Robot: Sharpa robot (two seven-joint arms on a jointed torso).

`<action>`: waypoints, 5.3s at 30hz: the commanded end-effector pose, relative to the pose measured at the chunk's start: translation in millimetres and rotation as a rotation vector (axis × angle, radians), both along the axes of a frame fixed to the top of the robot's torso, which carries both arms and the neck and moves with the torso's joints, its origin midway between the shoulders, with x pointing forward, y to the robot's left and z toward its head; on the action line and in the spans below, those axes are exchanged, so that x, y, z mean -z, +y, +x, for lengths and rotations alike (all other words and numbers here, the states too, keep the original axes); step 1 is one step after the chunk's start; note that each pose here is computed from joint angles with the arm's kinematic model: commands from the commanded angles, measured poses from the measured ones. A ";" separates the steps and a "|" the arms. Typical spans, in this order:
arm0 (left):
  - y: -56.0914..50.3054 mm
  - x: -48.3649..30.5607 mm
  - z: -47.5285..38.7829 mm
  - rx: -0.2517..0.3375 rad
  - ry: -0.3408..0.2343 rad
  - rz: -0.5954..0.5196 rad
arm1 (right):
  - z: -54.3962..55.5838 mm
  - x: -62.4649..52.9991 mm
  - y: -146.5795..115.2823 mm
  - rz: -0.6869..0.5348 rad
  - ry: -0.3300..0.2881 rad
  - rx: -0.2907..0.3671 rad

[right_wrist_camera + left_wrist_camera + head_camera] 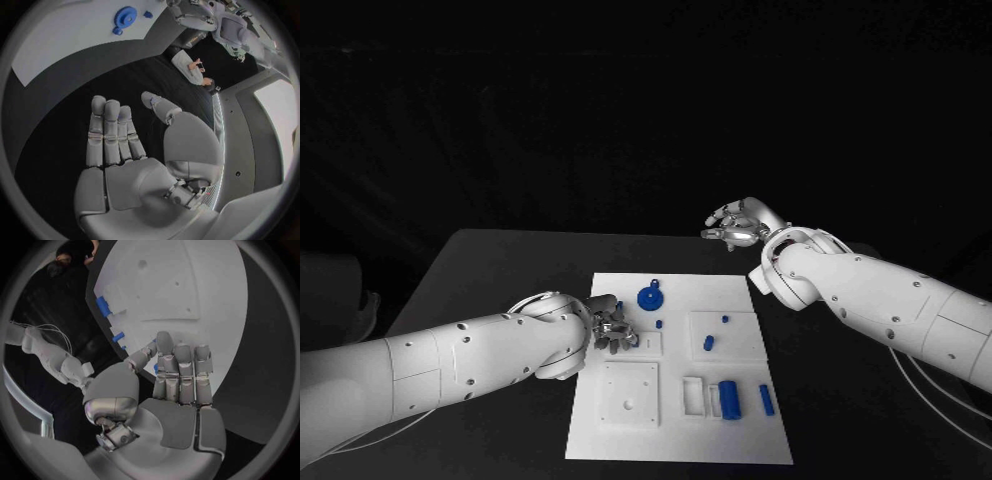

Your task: Assemble the parts on the task board

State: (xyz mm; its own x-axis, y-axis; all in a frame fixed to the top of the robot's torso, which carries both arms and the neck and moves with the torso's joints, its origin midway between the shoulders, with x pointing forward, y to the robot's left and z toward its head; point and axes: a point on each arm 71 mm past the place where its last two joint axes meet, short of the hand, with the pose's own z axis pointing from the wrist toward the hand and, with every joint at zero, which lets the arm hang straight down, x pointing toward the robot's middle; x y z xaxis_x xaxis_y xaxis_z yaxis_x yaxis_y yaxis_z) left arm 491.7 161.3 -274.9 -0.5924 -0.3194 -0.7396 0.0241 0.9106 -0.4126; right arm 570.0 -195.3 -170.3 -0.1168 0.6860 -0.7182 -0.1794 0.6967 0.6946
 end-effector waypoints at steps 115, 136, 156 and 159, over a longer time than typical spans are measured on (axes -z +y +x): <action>15.4 -15.1 84.9 -0.089 0.118 0.087 | 0.4 2.4 11.9 -0.009 0.006 -0.025; 17.5 -12.8 85.8 -0.103 0.108 0.060 | 0.3 2.6 12.4 -0.012 0.009 -0.029; 28.6 -18.3 79.5 -0.158 0.055 -0.023 | 0.6 3.6 8.8 -0.015 0.013 -0.024; 32.0 -19.8 75.6 -0.169 0.051 -0.042 | 0.7 3.7 7.4 -0.016 0.014 -0.022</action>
